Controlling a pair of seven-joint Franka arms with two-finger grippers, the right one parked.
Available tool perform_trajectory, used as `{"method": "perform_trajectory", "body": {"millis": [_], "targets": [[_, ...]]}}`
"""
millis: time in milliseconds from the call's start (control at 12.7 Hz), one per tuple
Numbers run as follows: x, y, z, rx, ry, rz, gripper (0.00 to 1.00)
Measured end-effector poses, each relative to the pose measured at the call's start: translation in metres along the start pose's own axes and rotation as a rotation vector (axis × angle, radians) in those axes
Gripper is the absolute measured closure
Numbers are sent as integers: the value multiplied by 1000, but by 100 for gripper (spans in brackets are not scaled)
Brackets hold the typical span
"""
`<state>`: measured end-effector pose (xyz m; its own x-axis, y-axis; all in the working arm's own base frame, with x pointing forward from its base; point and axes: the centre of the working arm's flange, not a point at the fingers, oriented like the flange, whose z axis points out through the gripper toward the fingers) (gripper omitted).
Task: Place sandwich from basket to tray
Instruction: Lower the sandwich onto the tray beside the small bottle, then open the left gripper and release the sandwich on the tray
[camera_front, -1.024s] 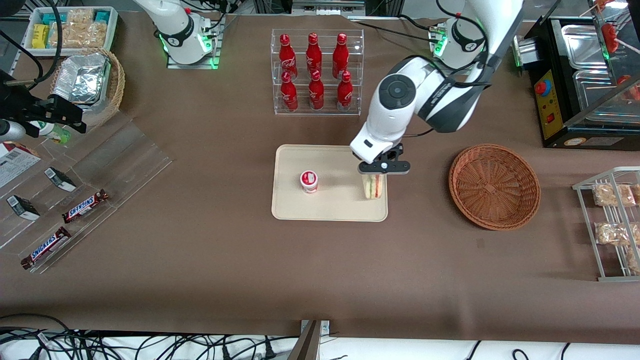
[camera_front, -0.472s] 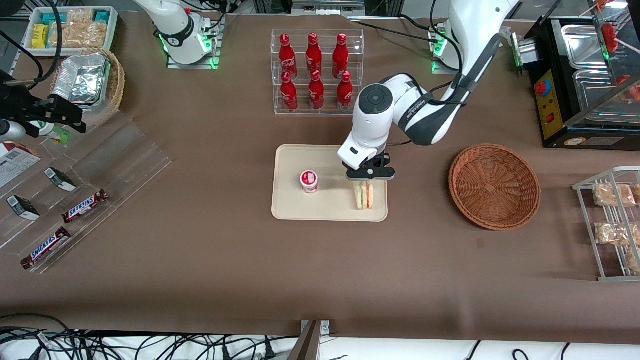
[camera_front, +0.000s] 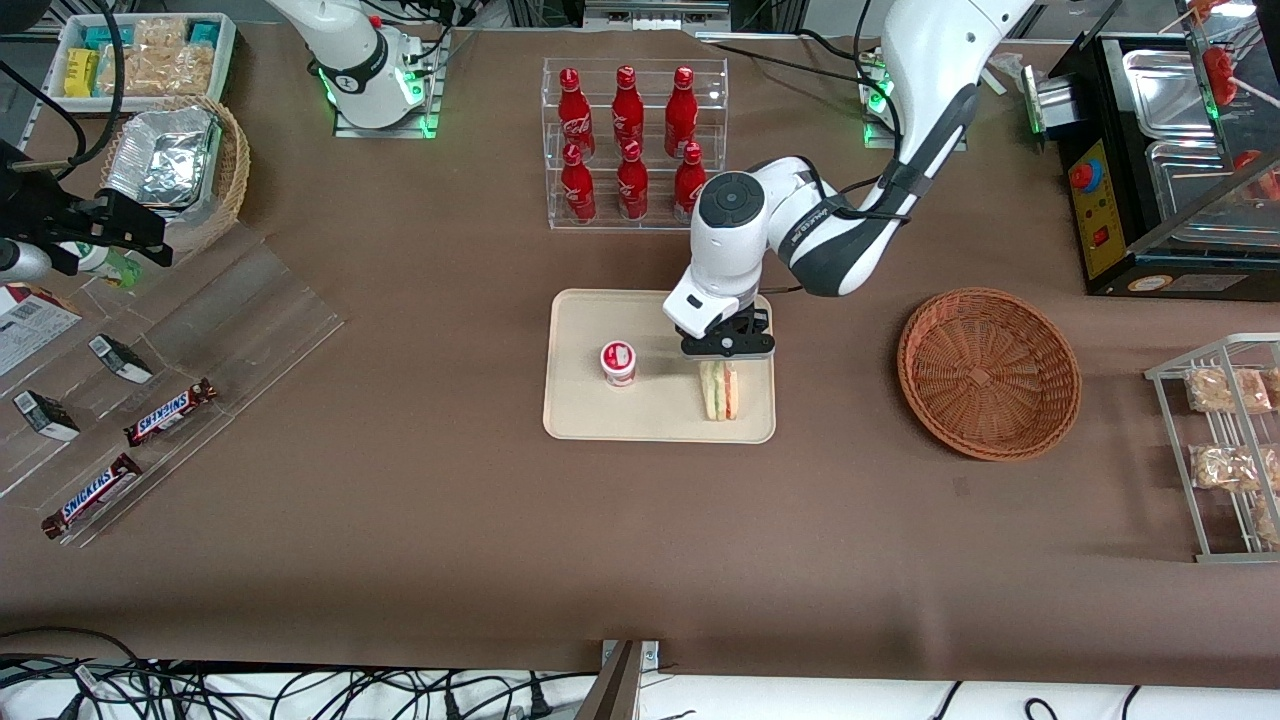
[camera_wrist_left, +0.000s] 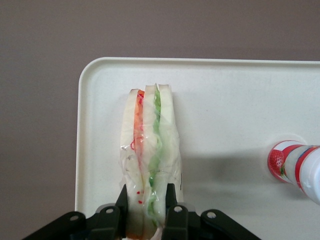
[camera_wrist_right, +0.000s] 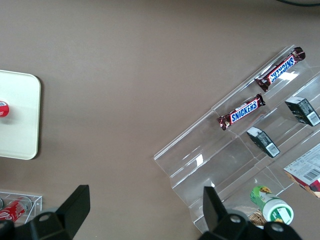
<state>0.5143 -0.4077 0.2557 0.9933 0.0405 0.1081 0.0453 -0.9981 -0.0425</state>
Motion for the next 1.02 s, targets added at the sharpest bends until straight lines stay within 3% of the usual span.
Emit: {"method": "perform_trajectory", "body": {"millis": [236,709,1024], "targets": [[-2,1,3,2,-5,2,68],[-4,3,3,2,-6,6,46],[3,7,-11,0,9,-77,5]]}}
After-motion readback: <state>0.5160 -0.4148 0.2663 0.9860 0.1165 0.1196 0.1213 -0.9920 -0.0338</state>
